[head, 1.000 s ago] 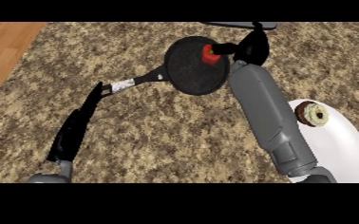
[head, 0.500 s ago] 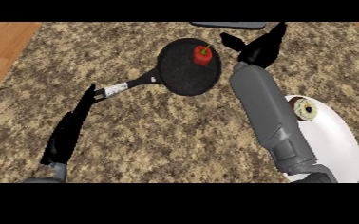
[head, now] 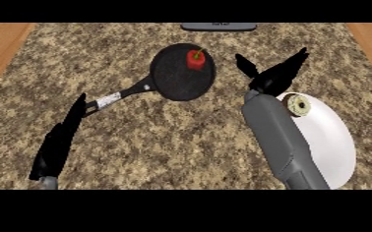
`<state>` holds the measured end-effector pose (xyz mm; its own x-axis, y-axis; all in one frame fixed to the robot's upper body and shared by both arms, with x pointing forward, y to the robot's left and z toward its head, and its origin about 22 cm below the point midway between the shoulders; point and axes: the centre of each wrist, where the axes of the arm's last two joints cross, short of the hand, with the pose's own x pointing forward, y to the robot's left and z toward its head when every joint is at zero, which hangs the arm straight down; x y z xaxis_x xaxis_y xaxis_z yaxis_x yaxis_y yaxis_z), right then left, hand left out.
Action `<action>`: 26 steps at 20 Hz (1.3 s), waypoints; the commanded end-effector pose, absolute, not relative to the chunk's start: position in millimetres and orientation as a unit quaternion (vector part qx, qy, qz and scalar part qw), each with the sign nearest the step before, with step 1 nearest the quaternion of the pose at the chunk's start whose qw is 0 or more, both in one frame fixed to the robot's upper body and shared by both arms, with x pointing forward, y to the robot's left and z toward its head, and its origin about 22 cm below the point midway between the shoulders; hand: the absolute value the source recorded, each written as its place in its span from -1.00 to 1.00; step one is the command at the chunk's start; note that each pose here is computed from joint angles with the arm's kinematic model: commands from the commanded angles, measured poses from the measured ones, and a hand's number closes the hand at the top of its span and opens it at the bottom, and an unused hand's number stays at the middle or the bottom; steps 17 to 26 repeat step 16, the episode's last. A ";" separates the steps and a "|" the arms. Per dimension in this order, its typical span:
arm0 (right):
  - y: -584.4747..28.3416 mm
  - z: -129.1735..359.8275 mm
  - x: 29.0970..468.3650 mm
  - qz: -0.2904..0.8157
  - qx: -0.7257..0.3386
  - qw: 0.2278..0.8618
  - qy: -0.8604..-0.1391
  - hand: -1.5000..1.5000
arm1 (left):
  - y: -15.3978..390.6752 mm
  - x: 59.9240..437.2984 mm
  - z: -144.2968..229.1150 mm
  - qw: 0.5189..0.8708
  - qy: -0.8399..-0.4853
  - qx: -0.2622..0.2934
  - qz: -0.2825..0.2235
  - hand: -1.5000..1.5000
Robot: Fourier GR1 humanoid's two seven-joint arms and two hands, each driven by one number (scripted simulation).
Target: Pick the bell pepper from the plate and place it in the pan
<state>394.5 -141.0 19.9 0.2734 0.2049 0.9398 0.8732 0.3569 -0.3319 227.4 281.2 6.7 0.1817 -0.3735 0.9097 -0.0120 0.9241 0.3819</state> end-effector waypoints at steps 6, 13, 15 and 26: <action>-150.9 -22.9 311.6 -0.284 -0.490 0.609 -0.555 -1.00 | 288.5 226.7 6.4 0.761 -0.616 0.175 -0.102 0.00; -173.4 -11.7 229.7 -0.289 -0.499 0.595 -0.560 -1.00 | 303.7 203.9 10.8 0.761 -0.618 0.172 -0.100 0.00; -165.8 -12.5 198.8 -0.273 -0.494 0.607 -0.559 -1.00 | 294.9 216.4 12.3 0.756 -0.622 0.174 -0.101 0.00; -164.0 -9.2 180.4 -0.280 -0.487 0.613 -0.555 -1.00 | 304.4 213.3 3.2 0.758 -0.620 0.174 -0.102 0.00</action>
